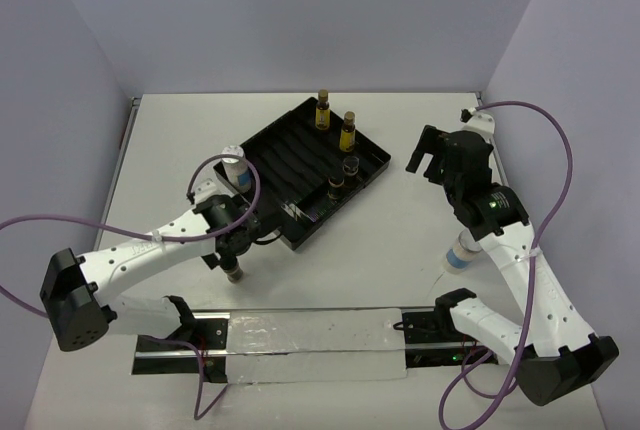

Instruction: Organize the condiment bottles

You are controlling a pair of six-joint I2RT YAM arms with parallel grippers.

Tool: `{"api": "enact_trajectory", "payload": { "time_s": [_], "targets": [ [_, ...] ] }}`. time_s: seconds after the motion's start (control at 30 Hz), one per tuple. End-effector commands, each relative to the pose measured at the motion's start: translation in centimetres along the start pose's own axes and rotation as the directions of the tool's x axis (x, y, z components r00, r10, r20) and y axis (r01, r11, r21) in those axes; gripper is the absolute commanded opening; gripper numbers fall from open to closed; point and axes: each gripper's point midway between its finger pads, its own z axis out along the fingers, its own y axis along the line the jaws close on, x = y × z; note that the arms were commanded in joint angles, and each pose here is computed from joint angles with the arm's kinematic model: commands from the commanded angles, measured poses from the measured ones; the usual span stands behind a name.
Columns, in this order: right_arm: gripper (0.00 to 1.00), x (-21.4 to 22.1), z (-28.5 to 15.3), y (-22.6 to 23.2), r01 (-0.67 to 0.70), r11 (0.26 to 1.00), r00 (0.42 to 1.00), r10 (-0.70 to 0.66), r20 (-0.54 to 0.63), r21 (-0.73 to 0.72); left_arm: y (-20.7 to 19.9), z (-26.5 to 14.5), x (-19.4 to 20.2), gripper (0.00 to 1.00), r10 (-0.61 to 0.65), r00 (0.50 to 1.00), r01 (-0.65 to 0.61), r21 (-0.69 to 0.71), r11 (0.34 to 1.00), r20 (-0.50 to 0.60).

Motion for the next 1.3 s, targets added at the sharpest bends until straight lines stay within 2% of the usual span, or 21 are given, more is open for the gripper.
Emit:
{"api": "enact_trajectory", "payload": {
  "time_s": [0.0, 0.2, 0.37, 0.67, 1.03, 1.2, 1.27],
  "targets": [
    [1.0, -0.2, 0.5, 0.6, -0.027, 0.999, 0.999, 0.027, 0.017, -0.025, 1.0, 0.4, 1.3, 0.97, -0.084, 0.995, 0.084, -0.009, 0.996, -0.05],
    [1.0, -0.1, 0.6, 0.8, -0.026, 0.999, 1.0, 0.026, 0.009, -0.031, 1.4, 0.8, 3.4, 0.97, -0.131, 0.982, 0.136, 0.024, 0.99, -0.136],
    [1.0, -0.1, 0.6, 0.9, -0.025, 0.999, 1.0, 0.025, 0.006, -0.037, 2.2, 1.1, 3.7, 0.95, -0.156, 0.977, 0.16, 0.018, 0.987, -0.142],
    [1.0, 0.0, 0.7, 1.3, -0.028, 0.998, 1.0, 0.028, -0.005, -0.052, 1.9, 1.4, 4.4, 0.8, -0.133, 0.978, 0.136, 0.013, 0.991, -0.16],
    [1.0, 0.2, 0.8, 1.3, -0.028, 0.998, 1.0, 0.027, -0.009, -0.048, 2.2, 1.5, 4.4, 0.67, -0.137, 0.978, 0.14, 0.008, 0.99, -0.157],
    [1.0, 0.3, 0.9, 1.4, -0.032, 0.998, 0.999, 0.031, -0.014, -0.054, 2.5, 1.6, 4.5, 0.52, -0.129, 0.979, 0.131, 0.001, 0.991, -0.156],
    [1.0, 0.3, 0.9, 1.3, -0.032, 0.998, 0.999, 0.031, -0.014, -0.052, 2.4, 1.5, 4.4, 0.35, -0.12, 0.98, 0.123, 0.01, 0.992, -0.157]
  ]
}}
